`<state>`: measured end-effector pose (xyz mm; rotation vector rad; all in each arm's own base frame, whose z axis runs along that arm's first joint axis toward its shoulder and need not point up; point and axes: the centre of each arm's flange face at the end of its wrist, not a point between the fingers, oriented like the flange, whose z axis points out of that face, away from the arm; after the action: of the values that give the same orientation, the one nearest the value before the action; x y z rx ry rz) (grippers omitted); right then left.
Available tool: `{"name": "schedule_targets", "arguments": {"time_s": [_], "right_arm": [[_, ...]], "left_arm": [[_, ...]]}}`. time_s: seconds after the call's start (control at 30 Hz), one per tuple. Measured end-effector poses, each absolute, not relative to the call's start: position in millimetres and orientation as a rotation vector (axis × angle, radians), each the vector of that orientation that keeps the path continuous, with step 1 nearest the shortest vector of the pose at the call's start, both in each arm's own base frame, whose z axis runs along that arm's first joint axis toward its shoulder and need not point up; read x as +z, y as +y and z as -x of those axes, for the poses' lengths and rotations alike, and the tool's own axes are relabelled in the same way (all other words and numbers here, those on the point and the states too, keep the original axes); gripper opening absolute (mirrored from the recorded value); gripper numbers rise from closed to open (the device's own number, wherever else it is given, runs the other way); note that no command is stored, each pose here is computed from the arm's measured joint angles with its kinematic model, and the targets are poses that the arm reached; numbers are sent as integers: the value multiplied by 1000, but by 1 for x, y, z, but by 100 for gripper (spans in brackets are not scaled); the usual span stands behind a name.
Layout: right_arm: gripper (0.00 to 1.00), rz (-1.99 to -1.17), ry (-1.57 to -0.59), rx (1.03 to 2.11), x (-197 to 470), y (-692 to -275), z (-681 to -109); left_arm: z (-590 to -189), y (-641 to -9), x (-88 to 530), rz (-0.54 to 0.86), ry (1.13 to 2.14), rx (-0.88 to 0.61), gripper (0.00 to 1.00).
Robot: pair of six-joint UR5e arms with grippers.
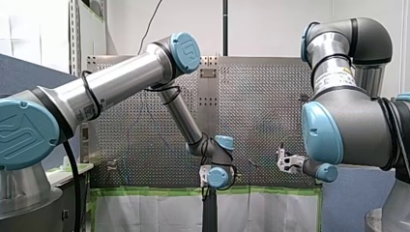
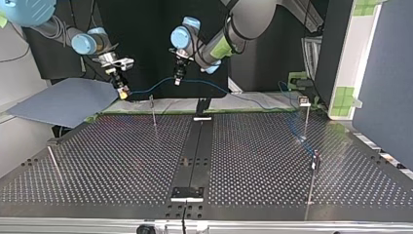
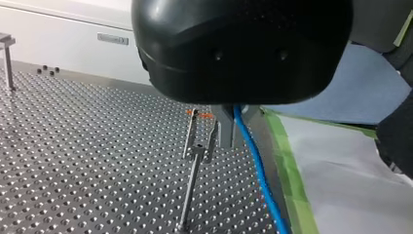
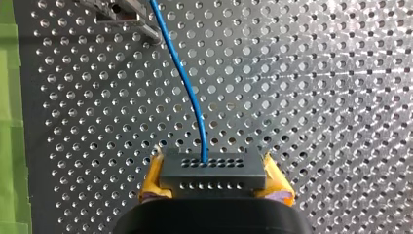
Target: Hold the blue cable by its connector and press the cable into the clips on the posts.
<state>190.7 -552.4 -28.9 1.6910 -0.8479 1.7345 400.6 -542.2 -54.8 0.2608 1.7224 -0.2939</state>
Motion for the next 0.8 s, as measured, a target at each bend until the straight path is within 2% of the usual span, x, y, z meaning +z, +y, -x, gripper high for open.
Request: {"name": "schedule_targets", "arguments": {"time_s": [0.5,0.67,0.73,0.77,0.8], "right_arm": [[0,-1567,-1009,1724,-28,-562,-171],[0,-1532,-1028,1708,-26,-565,-170],[0,-1519,-1035,1700,-26,-566,-171],[0,-1514,-1038,1697,-26,-567,-172],[0,-1505,-1044,1692,-26,-567,-172]], "left_arm": [[-408,-538,-54,-250,1723,-292,0],[-413,-545,-48,-254,1705,-298,0],[-414,-548,-46,-258,1699,-301,21],[-415,-550,-45,-258,1695,-304,21],[-417,-553,-43,-258,1689,-309,43]]}}
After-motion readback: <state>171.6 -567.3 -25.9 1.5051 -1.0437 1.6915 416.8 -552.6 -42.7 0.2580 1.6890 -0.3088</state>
